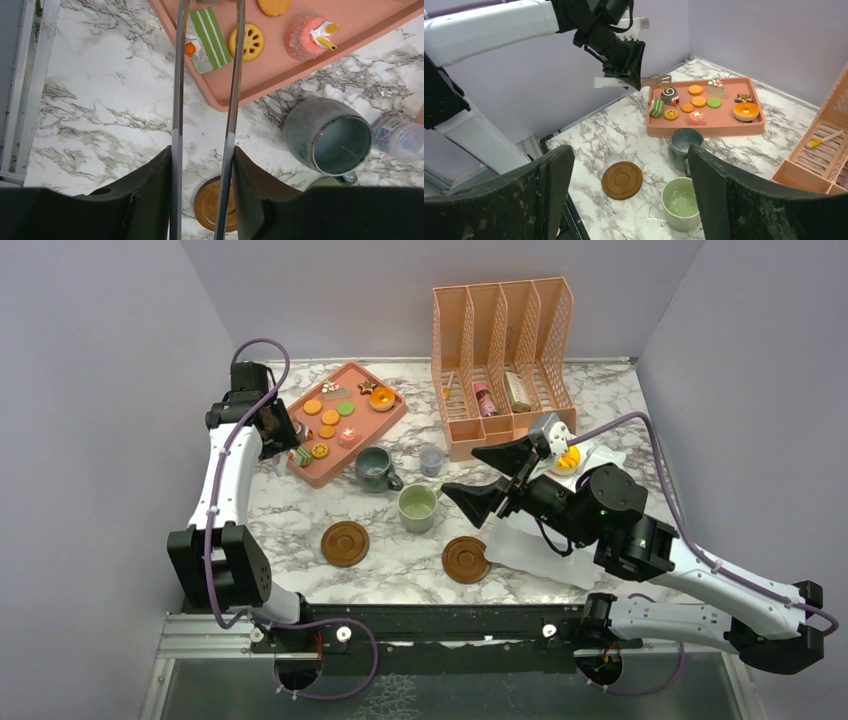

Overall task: Serve the afternoon tea
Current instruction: Pick up the clamp from the center of the board.

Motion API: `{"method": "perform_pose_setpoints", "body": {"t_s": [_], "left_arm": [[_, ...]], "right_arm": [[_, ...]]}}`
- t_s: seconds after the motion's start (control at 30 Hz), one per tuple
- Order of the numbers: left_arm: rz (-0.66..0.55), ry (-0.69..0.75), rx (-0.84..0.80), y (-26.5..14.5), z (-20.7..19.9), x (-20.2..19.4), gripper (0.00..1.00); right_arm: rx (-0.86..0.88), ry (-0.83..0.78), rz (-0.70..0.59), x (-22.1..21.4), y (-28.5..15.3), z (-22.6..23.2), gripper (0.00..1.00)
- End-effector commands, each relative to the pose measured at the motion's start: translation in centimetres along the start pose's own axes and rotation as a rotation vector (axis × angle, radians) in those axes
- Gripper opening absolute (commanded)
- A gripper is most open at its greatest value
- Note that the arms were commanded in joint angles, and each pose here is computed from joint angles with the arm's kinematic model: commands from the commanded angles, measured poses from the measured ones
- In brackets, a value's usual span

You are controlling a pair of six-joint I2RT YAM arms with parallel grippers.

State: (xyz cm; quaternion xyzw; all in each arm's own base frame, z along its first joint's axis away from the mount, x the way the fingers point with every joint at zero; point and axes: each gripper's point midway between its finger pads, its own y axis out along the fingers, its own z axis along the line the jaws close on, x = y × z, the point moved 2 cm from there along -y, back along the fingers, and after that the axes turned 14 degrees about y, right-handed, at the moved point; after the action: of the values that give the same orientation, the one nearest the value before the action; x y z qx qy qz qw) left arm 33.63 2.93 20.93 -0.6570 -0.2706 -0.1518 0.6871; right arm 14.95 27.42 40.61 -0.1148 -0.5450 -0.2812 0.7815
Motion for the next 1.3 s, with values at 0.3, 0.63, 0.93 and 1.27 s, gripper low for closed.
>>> {"method": "perform_pose_setpoints", "body": {"t_s": [0.3,0.63,0.93,1.27], "left_arm": [[-0.046,0.052,0.015,2.2,0.1,2.6,0.44],[-0.048,0.101,0.062,3.2,-0.3,3.4,0.47],[-0.021,0.120,0.082,4.2,-0.5,3.1,0.47],[-0.039,0.125,0.110,3.7,-0.2,3.4,0.47]], "right_arm": [[-0.019,-0.028,-0.050,1.5,0.7,0.0,0.89],[-0.037,-0.050,-0.052,1.5,1.1,-0.4,0.89],[-0.042,-0.063,-0.045,1.3,1.2,-0.5,0.90],[-0.047,-0.059,-0.069,1.5,1.2,-0.6,0.90]]}}
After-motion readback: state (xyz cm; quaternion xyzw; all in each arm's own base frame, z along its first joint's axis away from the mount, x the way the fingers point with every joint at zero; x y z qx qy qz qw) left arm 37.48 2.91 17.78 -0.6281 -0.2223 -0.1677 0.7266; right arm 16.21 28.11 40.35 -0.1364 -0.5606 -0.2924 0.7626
